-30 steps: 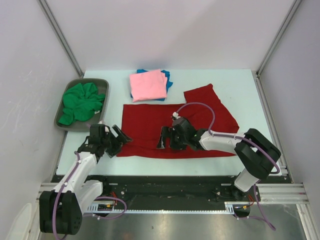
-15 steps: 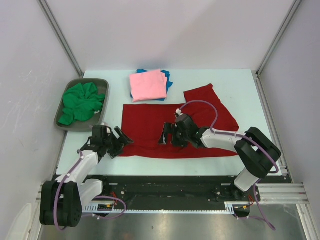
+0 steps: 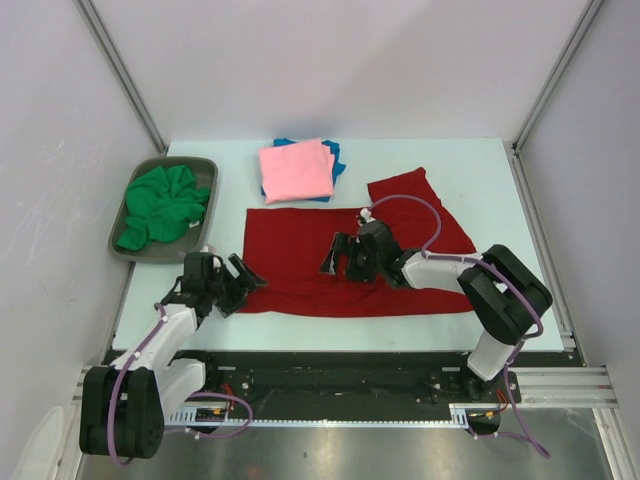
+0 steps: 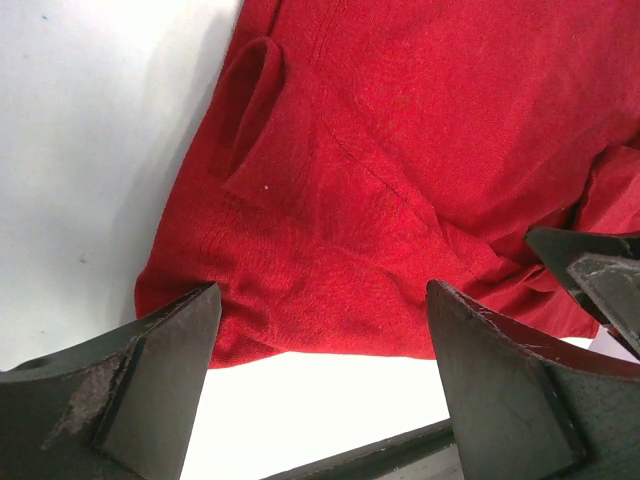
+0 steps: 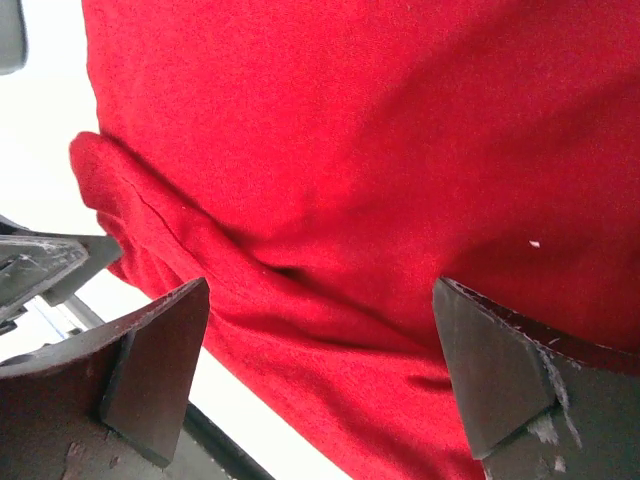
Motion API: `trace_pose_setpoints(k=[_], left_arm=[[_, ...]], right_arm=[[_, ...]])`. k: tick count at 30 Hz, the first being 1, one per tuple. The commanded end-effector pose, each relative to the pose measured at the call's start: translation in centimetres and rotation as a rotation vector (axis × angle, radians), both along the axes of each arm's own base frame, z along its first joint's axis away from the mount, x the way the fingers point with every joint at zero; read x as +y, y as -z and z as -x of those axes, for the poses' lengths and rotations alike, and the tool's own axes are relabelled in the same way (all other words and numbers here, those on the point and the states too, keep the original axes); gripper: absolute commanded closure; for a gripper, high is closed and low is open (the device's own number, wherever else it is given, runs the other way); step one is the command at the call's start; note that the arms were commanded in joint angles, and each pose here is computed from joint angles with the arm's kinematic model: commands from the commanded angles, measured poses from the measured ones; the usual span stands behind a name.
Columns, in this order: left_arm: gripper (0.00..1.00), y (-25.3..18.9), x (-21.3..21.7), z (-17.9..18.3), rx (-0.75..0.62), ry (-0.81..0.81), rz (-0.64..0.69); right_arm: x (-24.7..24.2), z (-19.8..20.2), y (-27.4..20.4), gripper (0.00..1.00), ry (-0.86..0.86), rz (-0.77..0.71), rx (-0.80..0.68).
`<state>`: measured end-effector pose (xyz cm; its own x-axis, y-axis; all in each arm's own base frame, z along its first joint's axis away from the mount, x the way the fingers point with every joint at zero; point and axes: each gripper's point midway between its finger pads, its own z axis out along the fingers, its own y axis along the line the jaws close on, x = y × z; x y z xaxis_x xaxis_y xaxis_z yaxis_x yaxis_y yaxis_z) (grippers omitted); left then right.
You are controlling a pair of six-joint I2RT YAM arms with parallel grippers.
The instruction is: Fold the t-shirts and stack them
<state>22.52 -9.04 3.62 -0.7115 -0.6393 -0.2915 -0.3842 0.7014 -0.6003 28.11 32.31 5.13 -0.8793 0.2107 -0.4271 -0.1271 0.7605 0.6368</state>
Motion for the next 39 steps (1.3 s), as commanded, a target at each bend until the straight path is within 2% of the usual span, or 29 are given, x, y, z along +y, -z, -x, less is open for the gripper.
trace_pose_setpoints(k=[1,5,9,12,17,23,27,39], left_arm=[[0.09,2.1,1.1,1.4,0.062,-0.013,-0.066],[0.09,2.1,1.2,1.4,0.062,-0.012,-0.071],[0.1,2.1,1.2,1.4,0.065,-0.009,-0.069],[0.1,2.2,1.2,1.4,0.066,-0.011,-0.072],[0.1,2.1,1.2,1.5,0.064,-0.012,-0.069],[0.1,2.3,1.4,1.6,0.077,-0.022,-0.08],[0.1,2.7,1.7,1.9,0.1,-0.034,-0.096],[0.1,3.1,1.8,2.2,0.122,-0.039,-0.11]], right_arm=[[0.4,-2.7,-0.4,0.0,0.044,-0.049,-0.072],[0.1,-4.8,-1.3,0.0,0.094,-0.06,-0.146],[-1.8,-7.3,-6.2,0.0,0.202,-0.04,-0.321],[-2.5,-6.9,-9.9,0.0,0.198,-0.048,-0.401],[-3.1,-3.5,-10.4,0.01,0.13,-0.009,-0.331],[-3.5,1.4,-7.3,0.0,0.019,0.085,-0.167],[-2.6,3.8,-6.1,0.0,-0.048,0.114,-0.123],[-0.4,5.7,-0.7,0.0,-0.106,0.137,-0.009]])
